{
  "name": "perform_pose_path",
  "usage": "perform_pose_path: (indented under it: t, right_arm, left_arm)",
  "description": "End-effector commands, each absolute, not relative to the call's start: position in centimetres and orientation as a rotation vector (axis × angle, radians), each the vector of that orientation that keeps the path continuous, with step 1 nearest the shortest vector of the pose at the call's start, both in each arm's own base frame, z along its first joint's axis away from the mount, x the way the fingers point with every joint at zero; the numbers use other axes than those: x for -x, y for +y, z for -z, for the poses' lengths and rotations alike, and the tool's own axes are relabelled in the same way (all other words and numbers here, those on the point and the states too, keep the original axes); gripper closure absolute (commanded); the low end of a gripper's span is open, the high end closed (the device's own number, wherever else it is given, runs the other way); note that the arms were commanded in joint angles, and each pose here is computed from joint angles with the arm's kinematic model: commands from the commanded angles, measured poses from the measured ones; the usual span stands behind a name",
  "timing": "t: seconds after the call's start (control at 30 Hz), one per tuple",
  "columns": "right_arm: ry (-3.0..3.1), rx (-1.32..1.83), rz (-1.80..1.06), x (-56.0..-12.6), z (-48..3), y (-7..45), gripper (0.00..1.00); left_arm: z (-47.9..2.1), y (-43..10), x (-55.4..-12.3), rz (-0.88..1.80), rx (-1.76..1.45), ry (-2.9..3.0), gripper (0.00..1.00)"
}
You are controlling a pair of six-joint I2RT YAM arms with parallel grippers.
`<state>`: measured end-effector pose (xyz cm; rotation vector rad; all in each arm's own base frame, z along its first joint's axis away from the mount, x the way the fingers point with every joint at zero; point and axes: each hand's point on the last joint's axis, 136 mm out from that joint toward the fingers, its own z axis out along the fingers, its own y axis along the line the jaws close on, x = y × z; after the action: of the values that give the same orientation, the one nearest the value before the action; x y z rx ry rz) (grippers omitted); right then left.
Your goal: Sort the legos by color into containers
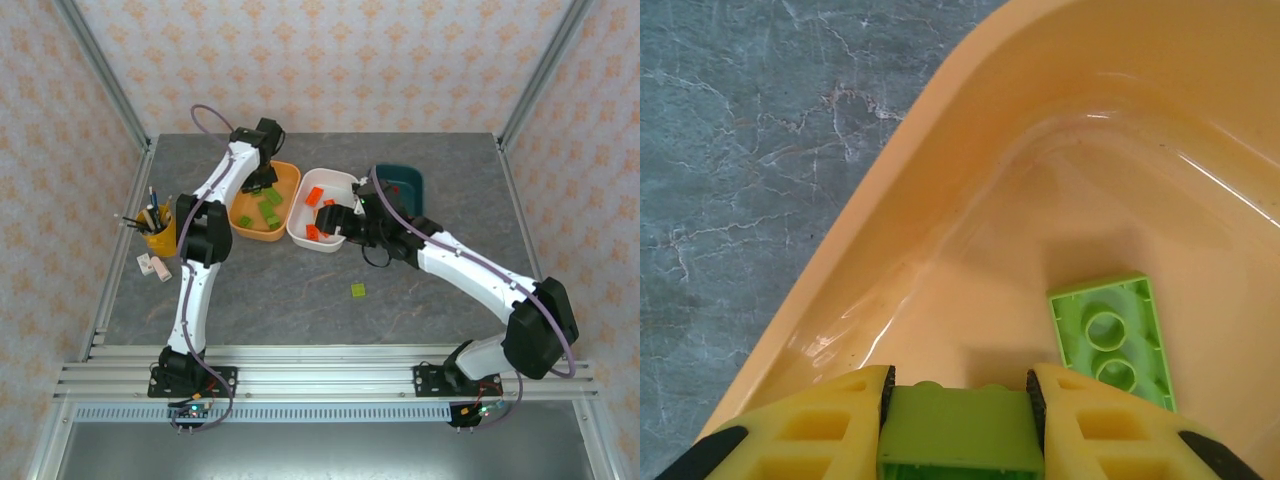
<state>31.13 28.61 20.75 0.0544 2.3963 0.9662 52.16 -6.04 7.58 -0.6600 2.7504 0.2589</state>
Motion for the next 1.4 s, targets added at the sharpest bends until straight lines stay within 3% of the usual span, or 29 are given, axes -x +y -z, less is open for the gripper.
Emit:
perform_pose_path:
  t: [0.0,0.4,0.53,0.87,1.07,1.37]
  right_arm:
    - [2.368,-0.076,-0.999,-31.8,-21.6,28.8,0.18]
    - [2.39,-0.077,-0.978,-31.9,-21.4,27.5,0.18]
    - [2.396,-0.082,-0.979,-31.6,-21.3,27.2,0.18]
    - [2.395,-0.033,-0.922,-30.2,-22.8,25.7,0.18]
    - [2.491,0.076,-0.776,-26.1,-23.3,22.3,0.17]
    - [2.667,-0.028,-0.637,-17.3,-21.5,15.1,0.15]
  left_arm:
    - [-7.4,-5.4,-52.2,-0.332,0.63,2.748,0.69]
    - [-5.9,-6.0,-52.6,-0.303,0.601,2.766,0.61]
    - [-6.4,-6.1,-52.4,-0.309,0.593,2.765,0.53]
    - [-13.6,-8.0,-51.5,-0.23,0.525,2.669,0.43]
    - [-17.2,-14.7,-45.0,0.017,0.515,2.709,0.34]
    - [-14.0,-25.0,-32.2,0.278,0.495,2.898,0.26]
